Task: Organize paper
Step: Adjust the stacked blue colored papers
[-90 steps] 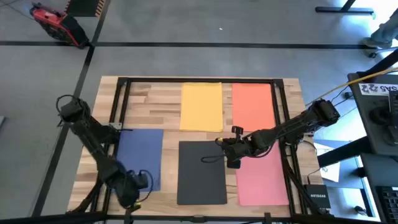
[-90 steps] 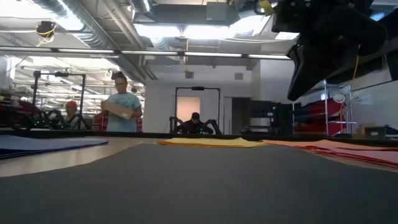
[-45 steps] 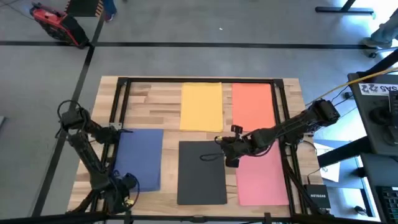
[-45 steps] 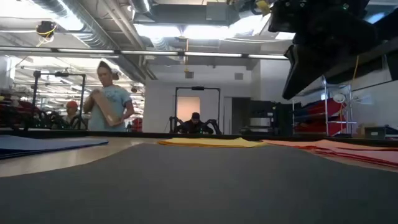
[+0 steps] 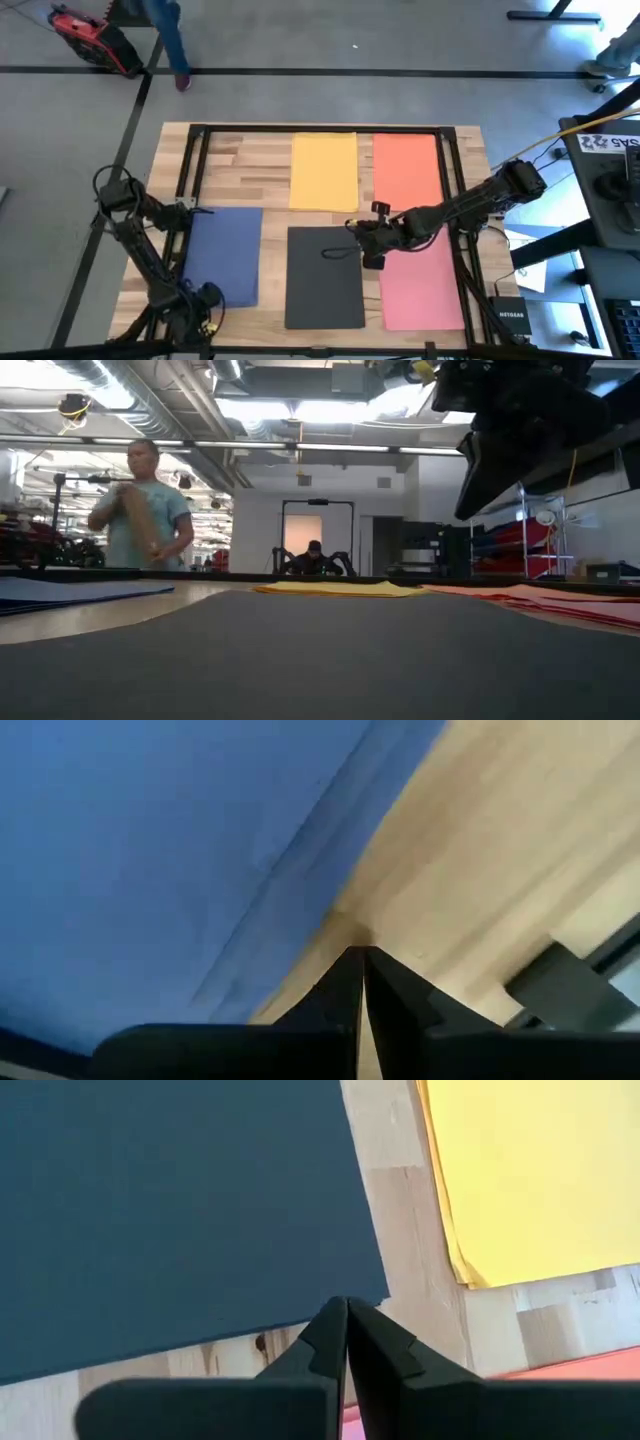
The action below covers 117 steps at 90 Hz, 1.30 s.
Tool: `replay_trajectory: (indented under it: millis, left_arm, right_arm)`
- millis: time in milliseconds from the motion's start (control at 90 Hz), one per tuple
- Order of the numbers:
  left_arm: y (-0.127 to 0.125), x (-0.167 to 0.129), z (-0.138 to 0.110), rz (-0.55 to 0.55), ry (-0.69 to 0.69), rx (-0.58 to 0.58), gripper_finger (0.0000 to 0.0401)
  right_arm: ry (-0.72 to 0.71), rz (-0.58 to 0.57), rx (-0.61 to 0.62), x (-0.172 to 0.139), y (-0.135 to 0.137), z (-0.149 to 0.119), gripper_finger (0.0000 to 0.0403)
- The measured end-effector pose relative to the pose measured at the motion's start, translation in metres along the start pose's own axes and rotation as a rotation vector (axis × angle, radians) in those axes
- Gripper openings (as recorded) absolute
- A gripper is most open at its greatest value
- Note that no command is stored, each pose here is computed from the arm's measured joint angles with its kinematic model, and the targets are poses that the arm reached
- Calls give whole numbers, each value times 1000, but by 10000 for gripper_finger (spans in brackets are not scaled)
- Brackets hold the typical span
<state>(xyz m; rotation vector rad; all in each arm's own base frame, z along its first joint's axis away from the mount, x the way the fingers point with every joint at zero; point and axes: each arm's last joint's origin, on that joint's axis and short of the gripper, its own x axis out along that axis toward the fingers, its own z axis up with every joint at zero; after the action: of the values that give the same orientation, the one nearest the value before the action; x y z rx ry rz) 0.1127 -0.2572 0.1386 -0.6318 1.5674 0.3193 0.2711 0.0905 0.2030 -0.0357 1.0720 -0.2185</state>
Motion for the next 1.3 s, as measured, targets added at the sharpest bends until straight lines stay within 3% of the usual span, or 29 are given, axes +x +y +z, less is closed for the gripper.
replay_trajectory:
  millis: [633,889,1300]
  left_arm:
    - [13,4,12,53,27,-103,0]
    - [25,-3,24,155,-37,-152,0]
    - [32,-4,28,216,-53,-190,0]
  right_arm:
    - [1,1,-1,0,0,0,0]
    - [1,0,-1,0,0,0,0]
    - [0,0,-1,0,0,0,0]
